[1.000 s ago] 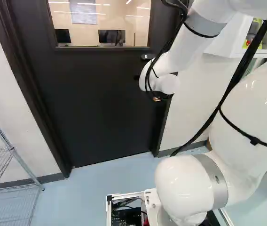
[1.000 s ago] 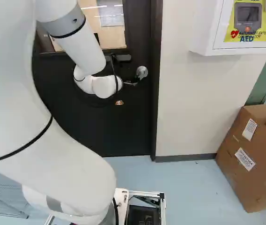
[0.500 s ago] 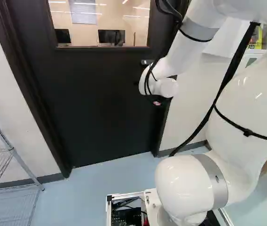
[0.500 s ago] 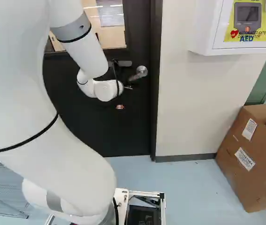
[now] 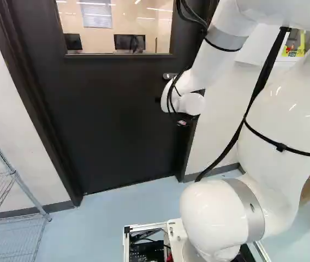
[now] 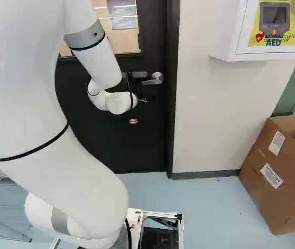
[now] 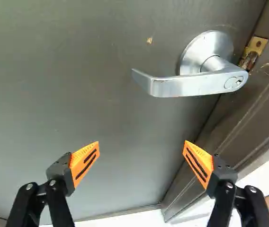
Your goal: Open the door and move inside
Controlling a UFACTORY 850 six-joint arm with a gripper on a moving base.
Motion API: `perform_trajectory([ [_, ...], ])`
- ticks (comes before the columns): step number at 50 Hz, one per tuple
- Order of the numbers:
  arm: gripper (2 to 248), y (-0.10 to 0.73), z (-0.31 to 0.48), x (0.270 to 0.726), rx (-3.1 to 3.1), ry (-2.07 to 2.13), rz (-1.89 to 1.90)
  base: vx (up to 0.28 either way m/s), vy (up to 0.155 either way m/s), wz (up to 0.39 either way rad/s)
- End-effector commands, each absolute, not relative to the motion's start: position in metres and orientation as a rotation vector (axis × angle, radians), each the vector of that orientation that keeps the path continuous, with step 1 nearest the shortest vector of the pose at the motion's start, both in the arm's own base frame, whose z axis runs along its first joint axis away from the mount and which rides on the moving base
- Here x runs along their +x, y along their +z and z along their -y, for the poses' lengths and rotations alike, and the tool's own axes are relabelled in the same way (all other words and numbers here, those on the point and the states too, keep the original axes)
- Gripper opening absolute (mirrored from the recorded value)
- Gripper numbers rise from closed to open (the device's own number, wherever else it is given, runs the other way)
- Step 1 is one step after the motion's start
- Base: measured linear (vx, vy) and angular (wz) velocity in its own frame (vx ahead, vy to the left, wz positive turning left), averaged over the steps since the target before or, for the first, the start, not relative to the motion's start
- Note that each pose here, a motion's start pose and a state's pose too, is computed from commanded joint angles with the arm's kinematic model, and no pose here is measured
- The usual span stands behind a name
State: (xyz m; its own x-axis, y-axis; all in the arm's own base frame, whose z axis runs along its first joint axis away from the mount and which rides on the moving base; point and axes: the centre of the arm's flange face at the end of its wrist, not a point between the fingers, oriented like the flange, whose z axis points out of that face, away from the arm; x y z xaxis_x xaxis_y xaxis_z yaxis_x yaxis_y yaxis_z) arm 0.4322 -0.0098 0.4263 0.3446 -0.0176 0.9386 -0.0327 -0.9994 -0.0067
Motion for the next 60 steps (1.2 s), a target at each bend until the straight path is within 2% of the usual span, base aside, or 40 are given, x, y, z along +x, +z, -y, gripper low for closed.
perform_trajectory([
  [41,247,0.42,0.005,0.495,2.558,1.735,0.514,0.0,0.0,0.0],
  [60,247,0.417,-0.009,0.528,2.556,1.743,0.586,0.0,0.0,0.0],
])
